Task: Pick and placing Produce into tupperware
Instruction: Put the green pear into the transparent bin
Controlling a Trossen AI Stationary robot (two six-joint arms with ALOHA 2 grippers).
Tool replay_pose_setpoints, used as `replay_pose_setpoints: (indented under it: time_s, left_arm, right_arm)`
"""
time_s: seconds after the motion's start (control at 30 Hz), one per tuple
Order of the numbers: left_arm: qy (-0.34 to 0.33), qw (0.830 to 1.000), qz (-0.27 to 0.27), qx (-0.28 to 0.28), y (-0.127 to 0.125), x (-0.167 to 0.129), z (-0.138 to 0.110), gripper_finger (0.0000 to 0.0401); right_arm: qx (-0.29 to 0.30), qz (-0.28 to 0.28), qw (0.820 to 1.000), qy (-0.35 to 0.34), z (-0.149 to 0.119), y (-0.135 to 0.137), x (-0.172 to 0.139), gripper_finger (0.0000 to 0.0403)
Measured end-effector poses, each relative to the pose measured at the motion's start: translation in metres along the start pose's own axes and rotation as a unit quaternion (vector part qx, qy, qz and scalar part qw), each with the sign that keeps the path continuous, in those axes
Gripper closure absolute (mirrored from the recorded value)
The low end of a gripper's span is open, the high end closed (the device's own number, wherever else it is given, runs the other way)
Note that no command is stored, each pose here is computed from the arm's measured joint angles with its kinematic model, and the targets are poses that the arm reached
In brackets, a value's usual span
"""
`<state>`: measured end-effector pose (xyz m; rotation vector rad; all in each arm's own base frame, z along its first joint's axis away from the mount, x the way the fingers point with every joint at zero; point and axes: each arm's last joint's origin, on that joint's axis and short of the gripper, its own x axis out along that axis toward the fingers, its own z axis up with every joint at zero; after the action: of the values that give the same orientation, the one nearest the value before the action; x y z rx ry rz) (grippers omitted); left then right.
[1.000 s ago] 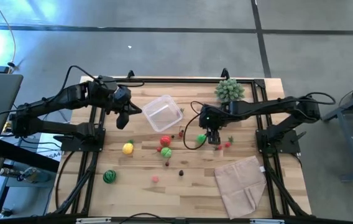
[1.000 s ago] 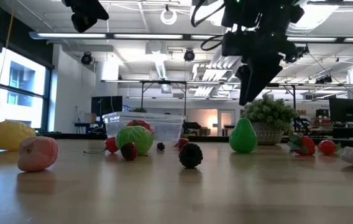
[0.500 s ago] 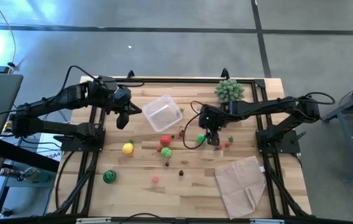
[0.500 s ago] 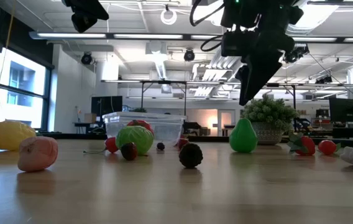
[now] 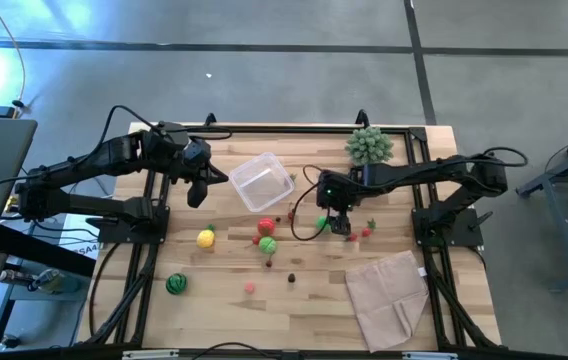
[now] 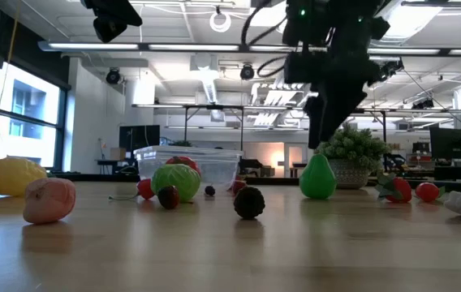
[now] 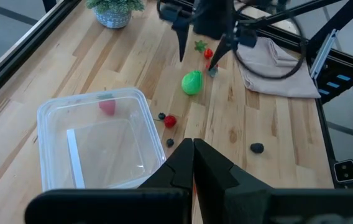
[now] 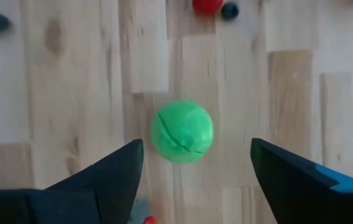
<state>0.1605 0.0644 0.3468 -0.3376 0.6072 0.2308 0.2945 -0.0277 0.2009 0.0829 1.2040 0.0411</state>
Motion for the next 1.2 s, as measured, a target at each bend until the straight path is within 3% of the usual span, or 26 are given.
replay_pose_setpoints:
  time_s: [0.73,1.2]
  left_arm:
    - [0.0,1.0,0.0,0.0,0.0,0.0,0.0,0.04]
    - [0.0,1.0,0.0,0.0,0.0,0.0,0.0,0.04]
  right_arm:
    - [-0.04,0.019,0.998,0.045,0.001,-0.001,0.046,0.0114]
    - [-0.05,0.022,0.997,0.051,0.001,-0.001,0.054,0.0123]
